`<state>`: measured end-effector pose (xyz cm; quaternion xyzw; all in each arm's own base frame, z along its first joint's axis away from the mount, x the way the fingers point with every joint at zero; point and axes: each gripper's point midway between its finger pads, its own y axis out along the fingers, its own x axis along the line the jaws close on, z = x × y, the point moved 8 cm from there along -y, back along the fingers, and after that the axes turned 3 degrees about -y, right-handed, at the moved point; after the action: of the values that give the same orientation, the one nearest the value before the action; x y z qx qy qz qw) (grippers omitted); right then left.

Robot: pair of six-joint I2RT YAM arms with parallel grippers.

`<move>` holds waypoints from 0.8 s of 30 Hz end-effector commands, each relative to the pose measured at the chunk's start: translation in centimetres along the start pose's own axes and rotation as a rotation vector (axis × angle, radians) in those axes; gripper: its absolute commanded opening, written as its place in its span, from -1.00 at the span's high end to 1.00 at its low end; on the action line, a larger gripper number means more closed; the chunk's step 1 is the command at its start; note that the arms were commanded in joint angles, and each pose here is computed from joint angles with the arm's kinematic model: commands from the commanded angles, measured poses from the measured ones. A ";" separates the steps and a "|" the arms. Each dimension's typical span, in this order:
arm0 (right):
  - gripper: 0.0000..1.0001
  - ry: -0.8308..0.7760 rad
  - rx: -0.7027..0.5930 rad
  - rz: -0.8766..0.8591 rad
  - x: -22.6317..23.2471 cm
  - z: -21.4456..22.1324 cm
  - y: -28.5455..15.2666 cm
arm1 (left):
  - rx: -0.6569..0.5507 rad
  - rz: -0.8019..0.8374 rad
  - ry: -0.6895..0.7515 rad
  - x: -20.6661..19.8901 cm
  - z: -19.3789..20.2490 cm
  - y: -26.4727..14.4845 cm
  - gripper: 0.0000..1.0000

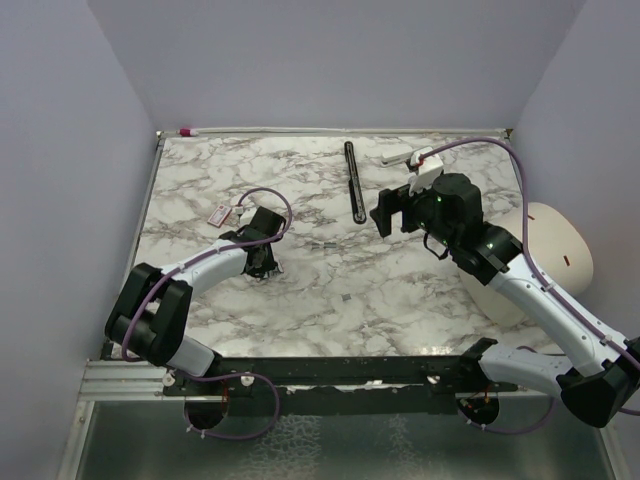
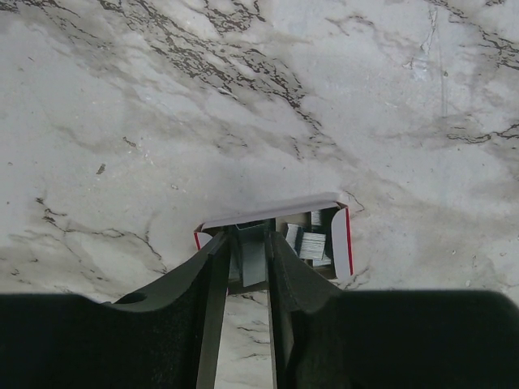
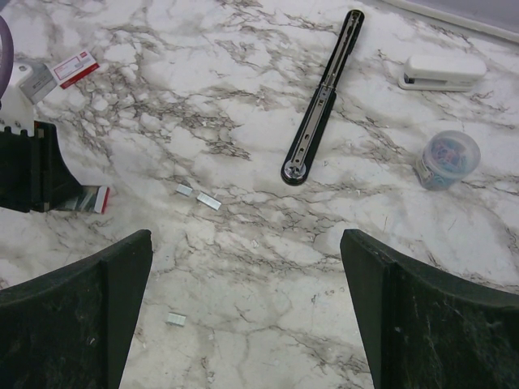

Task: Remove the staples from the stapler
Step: Place the staple in the staple box.

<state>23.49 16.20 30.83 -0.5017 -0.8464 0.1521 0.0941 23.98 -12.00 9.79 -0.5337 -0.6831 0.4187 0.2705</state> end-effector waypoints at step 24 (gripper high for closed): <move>-0.99 -0.006 0.054 -0.322 3.2 1.3 1.7 | -0.178 0.233 -0.010 -0.8 -4.7 -7.3 -0.11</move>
<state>23.14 17.21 30.25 -0.4547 -0.8705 0.1561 0.1059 23.99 -12.30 15.16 -0.5887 -0.6729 0.4000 0.2018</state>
